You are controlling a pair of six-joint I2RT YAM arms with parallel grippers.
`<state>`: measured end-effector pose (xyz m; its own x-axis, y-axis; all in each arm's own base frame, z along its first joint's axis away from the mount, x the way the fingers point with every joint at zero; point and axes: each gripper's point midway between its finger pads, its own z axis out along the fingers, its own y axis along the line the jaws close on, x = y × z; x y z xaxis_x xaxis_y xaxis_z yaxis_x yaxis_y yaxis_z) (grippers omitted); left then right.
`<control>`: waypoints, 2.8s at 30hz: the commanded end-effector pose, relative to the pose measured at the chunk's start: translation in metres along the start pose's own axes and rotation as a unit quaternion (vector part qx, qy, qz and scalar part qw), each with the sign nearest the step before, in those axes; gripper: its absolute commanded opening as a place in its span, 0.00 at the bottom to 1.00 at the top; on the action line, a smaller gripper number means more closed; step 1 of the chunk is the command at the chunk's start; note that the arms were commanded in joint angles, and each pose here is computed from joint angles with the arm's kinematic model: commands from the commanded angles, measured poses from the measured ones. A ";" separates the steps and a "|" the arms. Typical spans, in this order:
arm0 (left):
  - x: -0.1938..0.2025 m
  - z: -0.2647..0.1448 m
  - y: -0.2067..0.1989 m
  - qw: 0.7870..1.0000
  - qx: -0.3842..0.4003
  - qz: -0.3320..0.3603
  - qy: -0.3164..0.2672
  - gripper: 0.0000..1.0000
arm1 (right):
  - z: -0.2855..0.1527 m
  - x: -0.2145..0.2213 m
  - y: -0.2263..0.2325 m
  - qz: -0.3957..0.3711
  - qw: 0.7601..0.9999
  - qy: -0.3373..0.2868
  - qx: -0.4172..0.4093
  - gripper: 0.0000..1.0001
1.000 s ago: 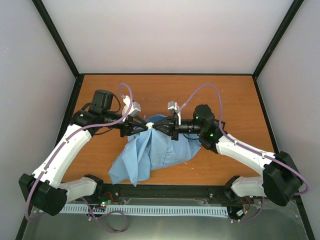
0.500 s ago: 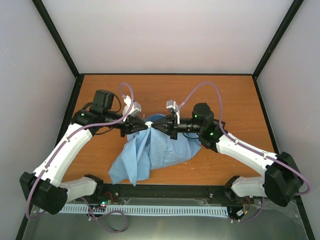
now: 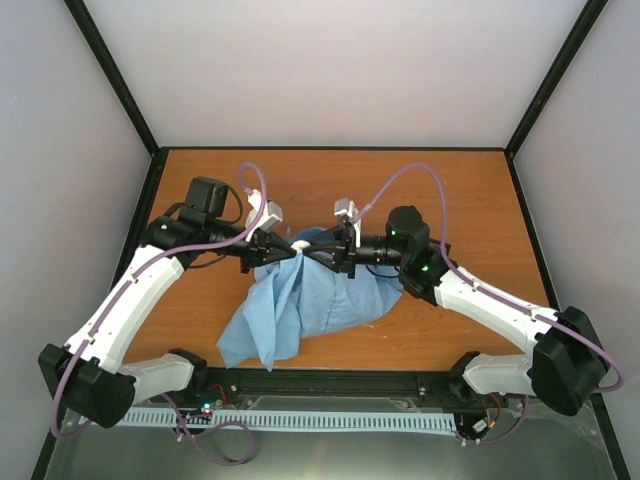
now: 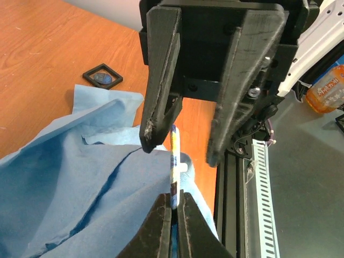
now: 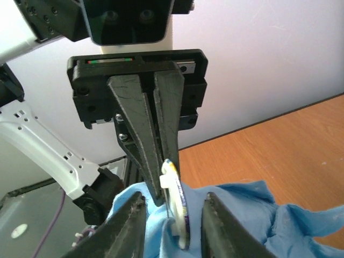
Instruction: Remove the brooch from the garment
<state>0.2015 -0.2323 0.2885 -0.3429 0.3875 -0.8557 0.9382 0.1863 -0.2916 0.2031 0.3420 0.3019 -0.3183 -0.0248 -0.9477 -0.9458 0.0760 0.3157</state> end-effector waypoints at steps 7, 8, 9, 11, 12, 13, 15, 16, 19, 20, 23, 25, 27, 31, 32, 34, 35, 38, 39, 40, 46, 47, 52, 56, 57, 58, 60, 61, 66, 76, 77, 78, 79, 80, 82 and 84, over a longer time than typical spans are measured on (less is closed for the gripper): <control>-0.079 -0.020 -0.004 0.998 -0.002 0.010 -0.060 0.01 | -0.037 -0.077 -0.001 -0.003 0.987 -0.155 0.048 0.63; -0.090 -0.021 0.003 0.998 -0.012 0.017 -0.059 0.01 | -0.044 -0.087 -0.004 -0.005 0.983 -0.174 0.059 0.64; -0.099 -0.023 0.009 0.998 -0.027 0.031 -0.056 0.01 | -0.050 -0.096 -0.006 -0.010 0.980 -0.189 0.067 0.65; -0.117 -0.029 0.026 0.994 -0.074 0.065 -0.047 0.01 | -0.058 -0.109 -0.008 -0.021 0.974 -0.207 0.084 0.66; -0.122 -0.031 0.035 0.991 -0.097 0.082 -0.041 0.01 | -0.059 -0.113 -0.008 -0.030 0.973 -0.211 0.090 0.66; -0.126 -0.034 0.043 0.987 -0.119 0.100 -0.036 0.01 | -0.060 -0.115 -0.008 -0.036 0.972 -0.212 0.094 0.66; -0.130 -0.036 0.048 0.982 -0.135 0.129 -0.032 0.01 | -0.062 -0.117 -0.006 -0.047 0.971 -0.215 0.096 0.65; -0.130 -0.037 0.046 0.981 -0.134 0.137 -0.033 0.01 | -0.063 -0.115 -0.005 -0.049 0.971 -0.214 0.096 0.65; -0.121 -0.031 0.031 0.986 -0.092 0.132 -0.036 0.01 | -0.065 -0.109 -0.001 -0.055 0.971 -0.215 0.088 0.65; -0.115 -0.028 0.027 0.989 -0.078 0.121 -0.035 0.01 | -0.065 -0.104 -0.001 -0.055 0.971 -0.215 0.085 0.65; -0.097 -0.020 0.016 0.994 -0.042 0.088 -0.039 0.01 | -0.067 -0.098 0.003 -0.060 0.969 -0.228 0.080 0.65; -0.090 -0.018 0.006 0.997 -0.020 0.067 -0.046 0.01 | -0.065 -0.094 0.004 -0.062 0.968 -0.231 0.080 0.65; -0.085 -0.016 -0.001 0.998 -0.001 0.045 -0.053 0.01 | -0.057 -0.089 0.005 -0.060 0.970 -0.224 0.074 0.65; -0.085 -0.016 -0.013 0.997 0.033 0.006 -0.068 0.01 | -0.044 -0.081 0.012 -0.054 0.973 -0.220 0.045 0.66; -0.086 -0.017 -0.016 0.997 0.038 0.000 -0.072 0.01 | -0.042 -0.080 0.015 -0.053 0.973 -0.221 0.035 0.66; -0.087 -0.018 -0.021 0.996 0.047 -0.010 -0.079 0.01 | -0.039 -0.078 0.022 -0.049 0.973 -0.223 0.013 0.64; -0.088 -0.020 -0.024 0.995 0.049 -0.010 -0.083 0.01 | -0.038 -0.078 0.025 -0.046 0.973 -0.224 0.002 0.62; -0.088 -0.021 -0.028 0.994 0.060 -0.019 -0.088 0.01 | -0.039 -0.077 0.029 -0.037 0.970 -0.239 -0.016 0.55; -0.088 -0.021 -0.031 0.993 0.069 -0.021 -0.089 0.01 | -0.038 -0.076 0.028 -0.033 0.969 -0.243 -0.018 0.53; -0.088 -0.022 -0.033 0.993 0.072 -0.024 -0.090 0.01 | -0.038 -0.075 0.028 -0.028 0.969 -0.245 -0.018 0.51; -0.087 -0.023 -0.038 0.991 0.086 -0.035 -0.093 0.01 | -0.027 -0.074 0.024 -0.012 0.972 -0.235 -0.014 0.49; -0.086 -0.023 -0.038 0.991 0.086 -0.035 -0.094 0.01 | -0.026 -0.074 0.024 -0.013 0.972 -0.235 -0.011 0.48; -0.084 -0.022 -0.037 0.992 0.081 -0.034 -0.094 0.01 | -0.023 -0.077 0.022 -0.010 0.972 -0.234 -0.003 0.35; -0.082 -0.020 -0.033 0.993 0.073 -0.029 -0.092 0.01 | -0.020 -0.077 0.019 -0.006 0.973 -0.232 0.010 0.25; -0.081 -0.020 -0.032 0.993 0.071 -0.027 -0.091 0.01 | -0.019 -0.077 0.018 -0.005 0.972 -0.232 0.015 0.22; -0.081 -0.020 -0.031 0.993 0.069 -0.025 -0.091 0.01 | -0.018 -0.077 0.016 -0.003 0.973 -0.232 0.021 0.20; -0.081 -0.019 -0.028 0.994 0.061 -0.020 -0.089 0.01 | -0.016 -0.076 0.014 -0.001 0.973 -0.229 0.032 0.18; -0.080 -0.018 -0.027 0.994 0.059 -0.019 -0.087 0.01 | -0.015 -0.075 0.014 -0.002 0.973 -0.227 0.033 0.18; -0.078 -0.016 -0.024 0.995 0.056 -0.018 -0.083 0.01 | -0.012 -0.074 0.015 0.000 0.974 -0.225 0.034 0.16; -0.075 -0.017 -0.022 0.996 0.038 0.016 -0.077 0.01 | -0.009 -0.072 0.008 0.013 0.973 -0.222 0.056 0.09; -0.075 -0.017 -0.021 0.996 0.033 0.020 -0.075 0.01 | -0.008 -0.071 0.007 0.015 0.974 -0.218 0.059 0.08; -0.075 -0.018 -0.021 0.996 0.032 0.026 -0.075 0.01 | -0.007 -0.070 0.006 0.016 0.975 -0.214 0.063 0.08; -0.075 -0.018 -0.020 0.996 0.032 0.027 -0.074 0.01 | -0.006 -0.069 0.005 0.017 0.975 -0.212 0.065 0.08; -0.075 -0.017 -0.021 0.996 0.032 0.028 -0.073 0.01 | -0.006 -0.069 0.004 0.018 0.975 -0.212 0.067 0.07; -0.074 -0.017 -0.021 0.996 0.032 0.033 -0.071 0.01 | -0.005 -0.068 0.004 0.019 0.975 -0.210 0.067 0.07; -0.074 -0.017 -0.022 0.996 0.033 0.041 -0.070 0.01 | -0.004 -0.067 0.003 0.018 0.976 -0.205 0.072 0.07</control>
<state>0.2160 -0.2469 0.3508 -0.3430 0.2692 -0.8999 0.9374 0.1594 -0.3096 0.2183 0.3361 0.3578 -0.2908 0.3783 -0.8788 -0.9085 0.1791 0.3777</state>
